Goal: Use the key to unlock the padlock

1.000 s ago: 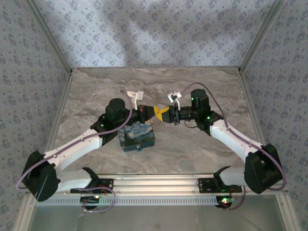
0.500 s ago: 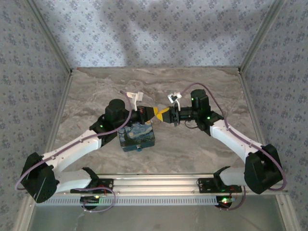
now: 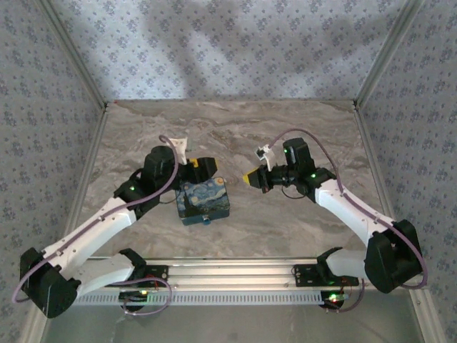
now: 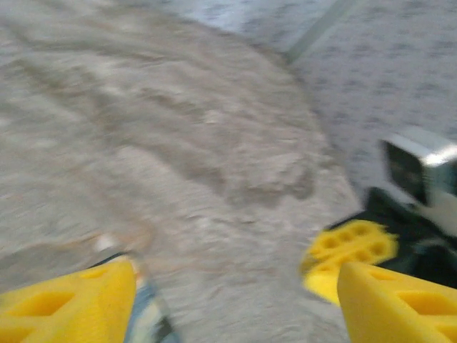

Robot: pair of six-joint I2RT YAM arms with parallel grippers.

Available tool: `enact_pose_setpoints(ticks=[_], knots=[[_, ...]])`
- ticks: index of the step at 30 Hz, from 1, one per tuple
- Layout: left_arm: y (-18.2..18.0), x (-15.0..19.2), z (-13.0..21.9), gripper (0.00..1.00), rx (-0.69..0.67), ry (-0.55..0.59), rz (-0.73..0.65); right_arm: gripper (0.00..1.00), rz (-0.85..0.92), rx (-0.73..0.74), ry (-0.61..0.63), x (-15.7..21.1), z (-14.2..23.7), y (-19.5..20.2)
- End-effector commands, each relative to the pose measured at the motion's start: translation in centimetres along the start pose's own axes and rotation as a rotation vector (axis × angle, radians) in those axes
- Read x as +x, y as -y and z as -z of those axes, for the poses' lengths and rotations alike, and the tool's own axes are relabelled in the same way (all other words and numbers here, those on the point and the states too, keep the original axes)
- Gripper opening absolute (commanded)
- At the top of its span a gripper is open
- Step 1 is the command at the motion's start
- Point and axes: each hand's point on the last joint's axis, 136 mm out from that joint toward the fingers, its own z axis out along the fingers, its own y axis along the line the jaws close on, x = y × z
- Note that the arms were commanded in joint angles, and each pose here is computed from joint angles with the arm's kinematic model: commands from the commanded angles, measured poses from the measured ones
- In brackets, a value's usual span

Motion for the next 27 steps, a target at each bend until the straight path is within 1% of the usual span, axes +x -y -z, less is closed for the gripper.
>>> enact_pose_setpoints(ticks=[1, 2, 4, 5, 7, 10, 14, 17, 19, 23, 27], knots=[[-7.8, 4.1, 1.4, 0.85, -0.3, -0.141, 0.113, 0.0, 0.025, 0.071, -0.033, 0.4, 0.3, 0.8], [-9.3, 4.9, 1.7, 0.87, -0.336, -0.163, 0.153, 0.0, 0.026, 0.075, -0.036, 0.5, 0.2, 0.8], [-11.4, 6.2, 2.1, 0.96, -0.37, -0.19, 0.218, 0.0, 0.026, 0.079, -0.041, 0.6, 0.1, 0.9], [-12.4, 6.6, 2.2, 0.98, -0.379, -0.189, 0.25, 0.0, 0.026, 0.083, -0.04, 0.6, 0.1, 1.1], [-13.5, 7.0, 2.3, 0.98, -0.359, -0.179, 0.292, 0.0, 0.026, 0.082, -0.043, 0.6, 0.0, 1.1], [-14.2, 7.3, 1.7, 0.98, -0.292, -0.173, 0.326, 0.0, 0.022, 0.08, -0.049, 0.6, -0.1, 1.2], [-14.5, 8.0, 0.4, 0.98, -0.215, -0.229, 0.331, 0.0, 0.023, 0.077, -0.055, 0.7, -0.2, 1.1], [-13.7, 8.2, -1.1, 0.98, -0.133, -0.269, 0.323, 0.0, 0.024, 0.077, -0.055, 0.7, -0.2, 1.0], [-14.0, 8.4, -1.9, 0.95, -0.125, -0.294, 0.321, 0.0, 0.022, 0.076, -0.057, 0.7, -0.3, 1.0], [-14.5, 8.0, -3.6, 0.84, -0.126, -0.316, 0.291, 0.0, 0.021, 0.074, -0.069, 0.8, -0.2, 0.7], [-13.3, 6.7, -5.3, 0.72, -0.084, -0.332, 0.223, 0.0, 0.013, 0.076, -0.077, 1.2, -0.2, 0.6]])
